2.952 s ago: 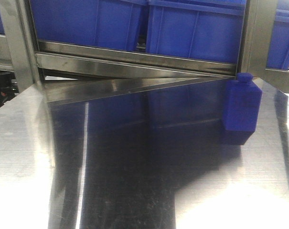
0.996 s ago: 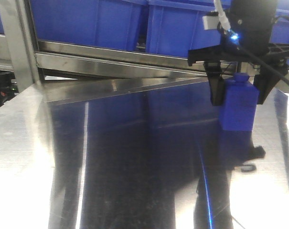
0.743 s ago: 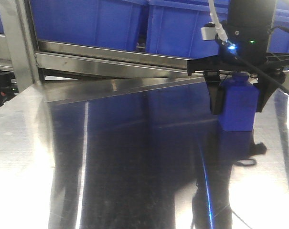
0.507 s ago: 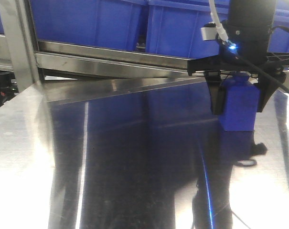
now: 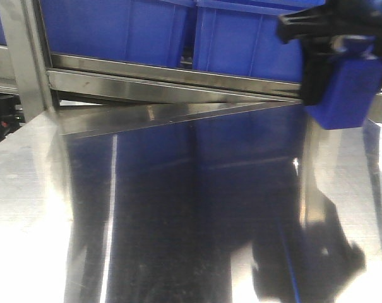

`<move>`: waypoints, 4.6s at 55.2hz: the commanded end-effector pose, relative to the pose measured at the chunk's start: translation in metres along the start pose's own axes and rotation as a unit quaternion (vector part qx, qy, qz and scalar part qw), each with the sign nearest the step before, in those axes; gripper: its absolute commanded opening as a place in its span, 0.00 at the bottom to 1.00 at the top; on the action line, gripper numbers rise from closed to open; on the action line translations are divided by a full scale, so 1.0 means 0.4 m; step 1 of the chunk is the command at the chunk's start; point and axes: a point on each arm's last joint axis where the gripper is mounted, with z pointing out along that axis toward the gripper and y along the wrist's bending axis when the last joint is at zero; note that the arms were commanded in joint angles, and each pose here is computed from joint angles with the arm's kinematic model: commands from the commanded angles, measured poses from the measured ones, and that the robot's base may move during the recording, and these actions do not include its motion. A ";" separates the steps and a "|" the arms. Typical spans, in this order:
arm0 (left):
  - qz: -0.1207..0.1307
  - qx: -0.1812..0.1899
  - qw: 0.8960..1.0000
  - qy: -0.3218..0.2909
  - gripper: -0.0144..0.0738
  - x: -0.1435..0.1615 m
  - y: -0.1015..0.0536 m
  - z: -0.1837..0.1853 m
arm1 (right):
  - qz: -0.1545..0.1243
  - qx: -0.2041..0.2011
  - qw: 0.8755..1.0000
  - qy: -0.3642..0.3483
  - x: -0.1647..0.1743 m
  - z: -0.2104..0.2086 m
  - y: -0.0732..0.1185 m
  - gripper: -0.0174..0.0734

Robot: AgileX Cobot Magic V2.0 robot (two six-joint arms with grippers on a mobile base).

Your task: Pick and sort blue part to right shelf

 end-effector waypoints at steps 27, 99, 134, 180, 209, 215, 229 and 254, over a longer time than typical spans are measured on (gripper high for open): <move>0.000 0.008 0.998 -0.059 0.50 -0.044 -0.003 -0.006 | -0.038 -0.028 0.971 -0.236 0.335 -0.207 -0.119 0.36; 0.000 0.008 0.998 -0.058 0.50 -0.044 -0.003 -0.006 | -0.057 -0.045 0.848 -0.526 0.544 -0.368 -0.188 0.36; 0.000 0.008 0.998 -0.058 0.50 -0.044 -0.003 -0.006 | -0.057 -0.045 0.848 -0.526 0.544 -0.368 -0.188 0.36; 0.000 0.008 0.998 -0.057 0.50 -0.043 -0.003 -0.006 | -0.057 -0.045 0.847 -0.526 0.544 -0.369 -0.188 0.36; 0.000 0.008 0.998 -0.057 0.50 -0.043 -0.003 -0.006 | -0.057 -0.045 0.847 -0.526 0.544 -0.369 -0.188 0.36; 0.000 0.008 0.998 -0.057 0.50 -0.043 -0.003 -0.006 | -0.057 -0.045 0.847 -0.526 0.544 -0.369 -0.188 0.36; 0.000 0.008 0.998 -0.057 0.50 -0.043 -0.003 -0.006 | -0.057 -0.045 0.847 -0.526 0.544 -0.369 -0.188 0.36; 0.000 0.008 0.998 -0.057 0.50 -0.043 -0.003 -0.006 | -0.057 -0.045 0.847 -0.526 0.544 -0.369 -0.188 0.36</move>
